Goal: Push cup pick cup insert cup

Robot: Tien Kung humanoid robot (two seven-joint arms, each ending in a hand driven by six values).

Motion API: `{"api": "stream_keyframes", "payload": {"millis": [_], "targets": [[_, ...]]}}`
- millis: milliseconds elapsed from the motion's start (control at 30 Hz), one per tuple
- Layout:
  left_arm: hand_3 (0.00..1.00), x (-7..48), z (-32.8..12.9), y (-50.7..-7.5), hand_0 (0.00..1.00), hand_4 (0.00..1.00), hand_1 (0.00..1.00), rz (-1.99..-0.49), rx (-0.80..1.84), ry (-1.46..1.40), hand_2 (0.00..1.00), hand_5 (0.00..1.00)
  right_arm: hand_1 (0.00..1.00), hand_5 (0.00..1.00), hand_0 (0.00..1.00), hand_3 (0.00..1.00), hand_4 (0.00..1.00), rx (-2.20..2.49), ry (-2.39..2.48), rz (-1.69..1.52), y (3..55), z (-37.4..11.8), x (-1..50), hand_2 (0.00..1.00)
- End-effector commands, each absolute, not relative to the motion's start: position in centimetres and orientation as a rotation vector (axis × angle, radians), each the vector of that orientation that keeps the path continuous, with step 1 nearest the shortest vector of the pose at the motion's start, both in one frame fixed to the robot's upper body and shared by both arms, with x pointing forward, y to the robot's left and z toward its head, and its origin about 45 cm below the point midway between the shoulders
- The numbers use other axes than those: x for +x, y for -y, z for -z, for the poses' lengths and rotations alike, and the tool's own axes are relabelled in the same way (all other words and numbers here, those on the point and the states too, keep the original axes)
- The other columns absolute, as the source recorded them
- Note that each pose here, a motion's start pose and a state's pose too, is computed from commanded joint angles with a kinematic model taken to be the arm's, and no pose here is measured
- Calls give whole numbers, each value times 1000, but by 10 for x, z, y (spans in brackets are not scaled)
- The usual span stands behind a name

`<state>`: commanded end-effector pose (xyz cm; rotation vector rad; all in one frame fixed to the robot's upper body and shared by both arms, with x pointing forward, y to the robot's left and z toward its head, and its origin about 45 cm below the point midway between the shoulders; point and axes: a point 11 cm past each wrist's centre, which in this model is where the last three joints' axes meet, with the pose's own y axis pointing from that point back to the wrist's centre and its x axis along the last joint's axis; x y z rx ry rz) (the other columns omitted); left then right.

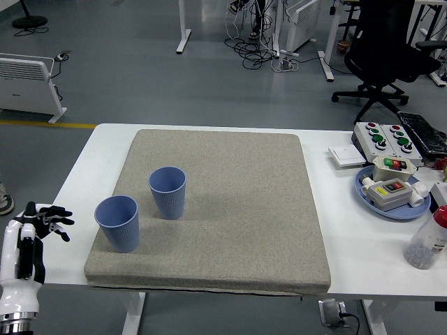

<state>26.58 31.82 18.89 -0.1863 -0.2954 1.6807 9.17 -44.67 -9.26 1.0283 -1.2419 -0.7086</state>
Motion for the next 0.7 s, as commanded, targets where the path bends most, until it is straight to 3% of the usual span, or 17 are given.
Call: {"api": "stream_keyframes", "payload": {"millis": [400, 433, 600, 633, 700], "targets": [[392, 267, -161, -297, 198, 529, 390, -1539, -42, 290, 414, 998, 667, 387, 728, 596, 161, 1028, 1242, 711, 446, 93, 91, 702], [433, 268, -158, -296, 347, 530, 454, -1523, -20, 282, 451, 998, 667, 385, 729, 597, 161, 1028, 1241, 710, 446, 93, 91, 703], [433, 270, -141, -291, 347, 530, 454, -1459, 73, 230, 451, 998, 667, 385, 729, 597, 161, 1028, 1241, 711, 446, 93, 91, 703], [474, 270, -139, -290, 447, 535, 521, -1454, 81, 226, 494, 998, 667, 385, 728, 597, 161, 1028, 1241, 712, 446, 93, 91, 702], [474, 271, -137, -290, 447, 535, 521, -1450, 91, 212, 494, 998, 667, 385, 728, 597, 161, 1028, 1241, 712, 446, 93, 90, 702]]}}
